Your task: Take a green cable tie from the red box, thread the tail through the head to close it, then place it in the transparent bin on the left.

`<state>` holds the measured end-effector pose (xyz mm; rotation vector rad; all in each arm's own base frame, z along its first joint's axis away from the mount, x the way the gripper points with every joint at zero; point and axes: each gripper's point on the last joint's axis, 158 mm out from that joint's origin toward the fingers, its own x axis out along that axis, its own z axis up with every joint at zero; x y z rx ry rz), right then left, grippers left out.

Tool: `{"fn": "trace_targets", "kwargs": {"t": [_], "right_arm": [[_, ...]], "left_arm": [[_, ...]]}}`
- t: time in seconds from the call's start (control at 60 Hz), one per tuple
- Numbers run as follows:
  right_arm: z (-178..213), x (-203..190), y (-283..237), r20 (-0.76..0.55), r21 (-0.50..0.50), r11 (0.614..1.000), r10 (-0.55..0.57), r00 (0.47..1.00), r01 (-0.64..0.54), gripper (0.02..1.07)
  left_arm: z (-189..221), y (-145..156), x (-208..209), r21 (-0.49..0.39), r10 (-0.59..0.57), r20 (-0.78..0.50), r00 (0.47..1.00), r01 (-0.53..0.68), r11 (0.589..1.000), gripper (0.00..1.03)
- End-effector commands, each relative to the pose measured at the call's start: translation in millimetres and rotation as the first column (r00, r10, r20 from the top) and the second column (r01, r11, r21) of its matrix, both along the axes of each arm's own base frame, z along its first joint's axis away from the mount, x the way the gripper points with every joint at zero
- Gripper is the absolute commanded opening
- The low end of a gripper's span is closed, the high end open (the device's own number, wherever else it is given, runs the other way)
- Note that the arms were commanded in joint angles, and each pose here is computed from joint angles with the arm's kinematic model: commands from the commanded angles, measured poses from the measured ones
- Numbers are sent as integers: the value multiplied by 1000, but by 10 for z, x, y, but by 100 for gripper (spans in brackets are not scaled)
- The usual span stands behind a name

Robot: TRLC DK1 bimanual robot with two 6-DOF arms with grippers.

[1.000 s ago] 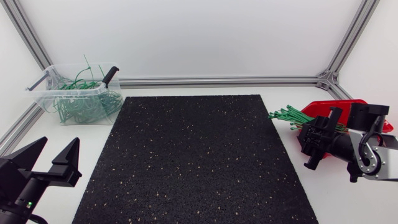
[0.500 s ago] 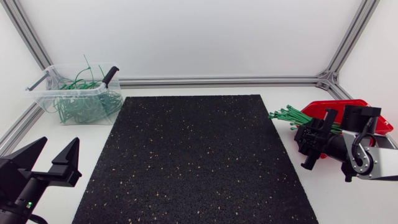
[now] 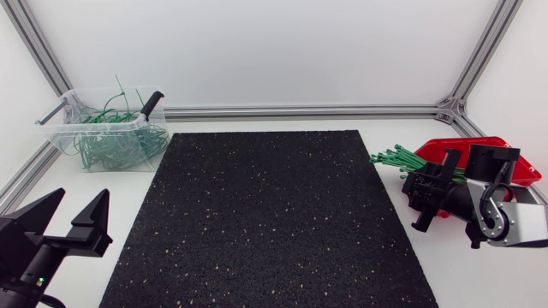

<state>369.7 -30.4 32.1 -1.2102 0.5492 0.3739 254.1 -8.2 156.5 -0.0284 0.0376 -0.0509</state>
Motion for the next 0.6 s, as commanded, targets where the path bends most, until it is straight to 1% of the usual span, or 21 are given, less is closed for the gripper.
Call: {"fn": "trace_targets", "kwargs": {"t": [0.0,0.05,0.15,0.4,0.583], "right_arm": [[-23,22,2,-3,-15,1000,5,1000,-5,34],[-6,33,1,3,-15,1000,5,1000,-5,29],[1,37,0,7,-16,1000,5,1000,-5,26],[26,47,-1,15,-16,1000,5,1000,-4,25],[18,39,0,13,-17,1000,5,1000,-5,21]], "left_arm": [[-217,-2,5,-5,1,-48,999,-1,1000,99],[-217,-2,5,-5,1,-48,999,-1,1000,99],[-217,-5,5,-5,-1,-48,999,1,1000,99],[-221,-2,4,-5,1,-50,999,-1,1000,99],[-221,-2,4,-5,1,-50,999,-1,1000,99]]}}
